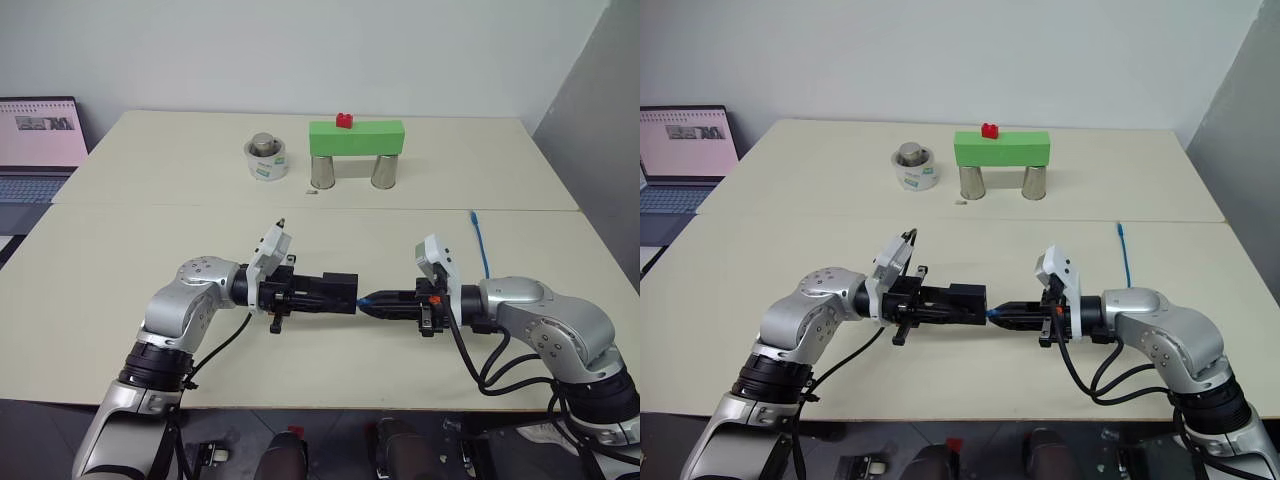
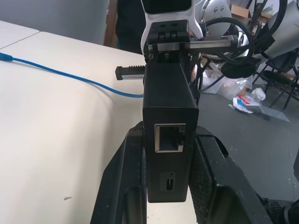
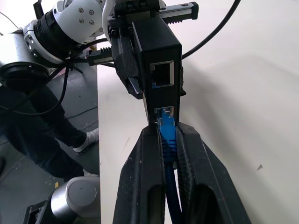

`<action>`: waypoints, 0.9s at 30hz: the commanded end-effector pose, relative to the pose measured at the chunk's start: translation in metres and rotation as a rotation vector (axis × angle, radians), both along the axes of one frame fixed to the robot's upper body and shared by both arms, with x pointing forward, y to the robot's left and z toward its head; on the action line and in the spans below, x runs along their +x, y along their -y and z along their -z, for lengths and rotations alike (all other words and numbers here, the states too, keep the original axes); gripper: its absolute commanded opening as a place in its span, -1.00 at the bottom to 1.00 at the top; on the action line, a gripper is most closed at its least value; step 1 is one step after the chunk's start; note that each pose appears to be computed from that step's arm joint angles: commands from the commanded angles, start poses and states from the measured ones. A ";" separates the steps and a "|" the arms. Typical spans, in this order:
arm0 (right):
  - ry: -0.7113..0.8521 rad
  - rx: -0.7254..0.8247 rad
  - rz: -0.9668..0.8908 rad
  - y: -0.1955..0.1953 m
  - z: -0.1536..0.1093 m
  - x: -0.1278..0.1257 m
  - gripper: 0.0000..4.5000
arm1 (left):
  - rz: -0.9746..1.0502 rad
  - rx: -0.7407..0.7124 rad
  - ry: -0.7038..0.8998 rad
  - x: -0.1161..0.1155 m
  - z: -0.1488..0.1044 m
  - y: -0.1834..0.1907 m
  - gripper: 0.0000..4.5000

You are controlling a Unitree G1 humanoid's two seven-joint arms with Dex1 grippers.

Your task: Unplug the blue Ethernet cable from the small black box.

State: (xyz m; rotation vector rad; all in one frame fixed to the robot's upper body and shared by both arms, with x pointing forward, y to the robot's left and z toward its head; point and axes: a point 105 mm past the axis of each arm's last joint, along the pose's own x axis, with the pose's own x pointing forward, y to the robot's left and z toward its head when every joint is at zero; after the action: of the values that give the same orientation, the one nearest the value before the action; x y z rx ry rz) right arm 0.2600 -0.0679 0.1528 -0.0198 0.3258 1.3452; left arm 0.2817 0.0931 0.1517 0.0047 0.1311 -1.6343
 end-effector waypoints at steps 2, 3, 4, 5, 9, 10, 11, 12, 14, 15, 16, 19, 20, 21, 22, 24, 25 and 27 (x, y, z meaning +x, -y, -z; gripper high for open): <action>0.048 0.001 -0.011 0.000 -0.012 0.001 -0.98 | 0.059 0.016 0.037 -0.010 -0.002 0.003 -0.64; 0.045 0.000 -0.013 0.000 -0.012 0.001 -0.98 | 0.061 0.022 0.038 -0.011 -0.001 0.002 -0.64; 0.044 -0.003 -0.014 0.001 -0.012 0.001 -0.98 | 0.063 0.030 0.040 -0.011 0.000 0.001 -0.64; 0.041 -0.005 -0.015 0.002 -0.012 0.001 -0.98 | 0.060 0.036 0.042 -0.011 0.001 0.000 -0.64; 0.029 -0.025 -0.011 0.008 -0.009 0.001 -0.98 | 0.034 0.084 0.059 -0.006 0.007 -0.009 -0.65; 0.026 -0.032 -0.009 0.010 -0.008 0.001 -0.98 | 0.024 0.101 0.065 -0.005 0.008 -0.013 -0.65; 0.025 -0.036 -0.007 0.011 -0.007 0.000 -0.98 | 0.015 0.113 0.071 -0.003 0.010 -0.016 -0.65; 0.023 -0.041 -0.005 0.013 -0.006 0.000 -0.98 | 0.000 0.123 0.074 -0.001 0.010 -0.020 -0.65; 0.021 -0.050 0.002 0.016 -0.006 -0.001 -0.98 | -0.029 0.135 0.081 0.003 0.010 -0.027 -0.65; 0.019 -0.054 0.007 0.019 -0.005 -0.001 -0.98 | -0.045 0.140 0.085 0.005 0.010 -0.031 -0.65; 0.018 -0.057 0.013 0.020 -0.005 0.000 -0.98 | -0.056 0.146 0.088 0.007 0.010 -0.033 -0.65; 0.035 -0.063 0.049 0.026 -0.004 0.005 -0.98 | -0.086 0.153 0.097 0.011 0.010 -0.038 -0.65; 0.058 -0.064 0.079 0.029 -0.004 0.010 -0.98 | -0.097 0.151 0.097 0.011 0.010 -0.040 -0.65; 0.098 -0.065 0.141 0.032 -0.005 0.022 -0.98 | -0.113 0.145 0.095 0.012 0.009 -0.041 -0.65; 0.157 -0.085 0.231 0.039 -0.003 0.040 -0.98 | -0.130 0.134 0.090 0.013 0.008 -0.043 -0.65; 0.252 -0.127 0.378 0.050 0.001 0.068 -0.98 | -0.153 0.117 0.083 0.014 0.007 -0.044 -0.65; 0.302 -0.152 0.505 0.061 0.004 0.091 -0.98 | -0.169 0.104 0.075 0.014 0.006 -0.044 -0.65; 0.383 -0.215 0.652 0.075 0.012 0.118 -0.98 | -0.192 0.085 0.069 0.015 0.005 -0.042 -0.65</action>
State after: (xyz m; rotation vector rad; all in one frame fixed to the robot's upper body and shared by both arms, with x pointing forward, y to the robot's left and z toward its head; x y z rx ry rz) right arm 0.3523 -0.1253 0.1349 -0.2045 0.2143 0.8061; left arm 0.2958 0.1356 0.1347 0.1217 0.2016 -1.4557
